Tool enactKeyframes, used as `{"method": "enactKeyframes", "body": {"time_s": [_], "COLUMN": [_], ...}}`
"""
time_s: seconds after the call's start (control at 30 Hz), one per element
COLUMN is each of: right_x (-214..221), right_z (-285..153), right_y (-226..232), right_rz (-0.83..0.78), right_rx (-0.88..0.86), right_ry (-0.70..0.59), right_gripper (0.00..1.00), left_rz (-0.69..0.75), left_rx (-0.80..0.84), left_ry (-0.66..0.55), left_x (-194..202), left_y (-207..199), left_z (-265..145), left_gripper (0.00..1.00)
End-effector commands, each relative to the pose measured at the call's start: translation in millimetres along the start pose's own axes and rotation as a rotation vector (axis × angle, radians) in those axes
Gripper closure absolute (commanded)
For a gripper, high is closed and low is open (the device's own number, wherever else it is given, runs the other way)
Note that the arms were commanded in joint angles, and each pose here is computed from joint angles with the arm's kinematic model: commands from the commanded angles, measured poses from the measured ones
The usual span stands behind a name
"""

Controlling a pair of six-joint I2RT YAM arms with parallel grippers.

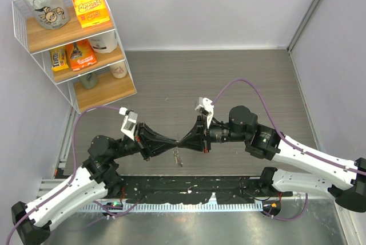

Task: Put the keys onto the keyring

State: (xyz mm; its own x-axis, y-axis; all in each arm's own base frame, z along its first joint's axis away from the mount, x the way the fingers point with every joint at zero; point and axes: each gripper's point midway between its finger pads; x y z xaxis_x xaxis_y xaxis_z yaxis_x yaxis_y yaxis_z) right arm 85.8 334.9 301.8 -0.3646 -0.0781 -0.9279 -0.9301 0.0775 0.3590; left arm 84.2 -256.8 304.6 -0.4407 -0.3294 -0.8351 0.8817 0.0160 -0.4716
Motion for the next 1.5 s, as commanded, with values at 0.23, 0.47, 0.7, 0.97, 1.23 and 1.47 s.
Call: {"method": "enactKeyframes", "body": {"time_s": [0.23,0.47,0.7,0.97,1.23,1.47], "right_x": [-27.1,-14.6,-9.8,-12.3,-15.6,-16.8], "right_z": [-10.8,-15.6,-14.3,-10.2,-6.6,-5.0], "right_y": [13.1,9.4,23.4,28.9,30.4,32.9], "right_rz": [-0.154,-0.258,-0.273,-0.265,-0.262,-0.263], "right_rx": [-0.028,-0.032,-0.129,-0.166,-0.172,-0.181], "right_ry": [-0.051,0.035,0.056,0.052,0.04,0.037], "right_gripper": [0.7,0.64,0.64,0.65,0.68,0.74], "left_rz": [0.067,0.066,0.063,0.065,0.066,0.065], "left_rx": [0.085,0.128,0.145,0.146,0.148,0.145], "left_ry": [0.019,0.071,0.091,0.1,0.1,0.096], "left_x": [-18.5,-14.2,-12.1,-11.6,-11.6,-12.6], "left_y": [-26.9,-35.4,-37.4,-37.1,-37.3,-37.2], "left_z": [4.0,4.1,5.3,6.1,6.3,6.6], "left_gripper": [1.0,1.0,1.0,1.0,1.0,1.0]}}
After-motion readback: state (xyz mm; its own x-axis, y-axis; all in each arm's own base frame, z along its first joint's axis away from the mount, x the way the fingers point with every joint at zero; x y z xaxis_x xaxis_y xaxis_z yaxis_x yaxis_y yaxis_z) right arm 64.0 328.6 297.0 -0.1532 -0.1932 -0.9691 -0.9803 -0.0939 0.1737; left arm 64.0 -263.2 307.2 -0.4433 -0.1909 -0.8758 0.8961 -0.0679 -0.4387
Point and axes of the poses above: each gripper's point midway between its finger pads, its own z axis out along the fingers, its own y axis along the line the jaws close on, x = y × z, and after that the axes turned 2 degrees about -z, right-handed
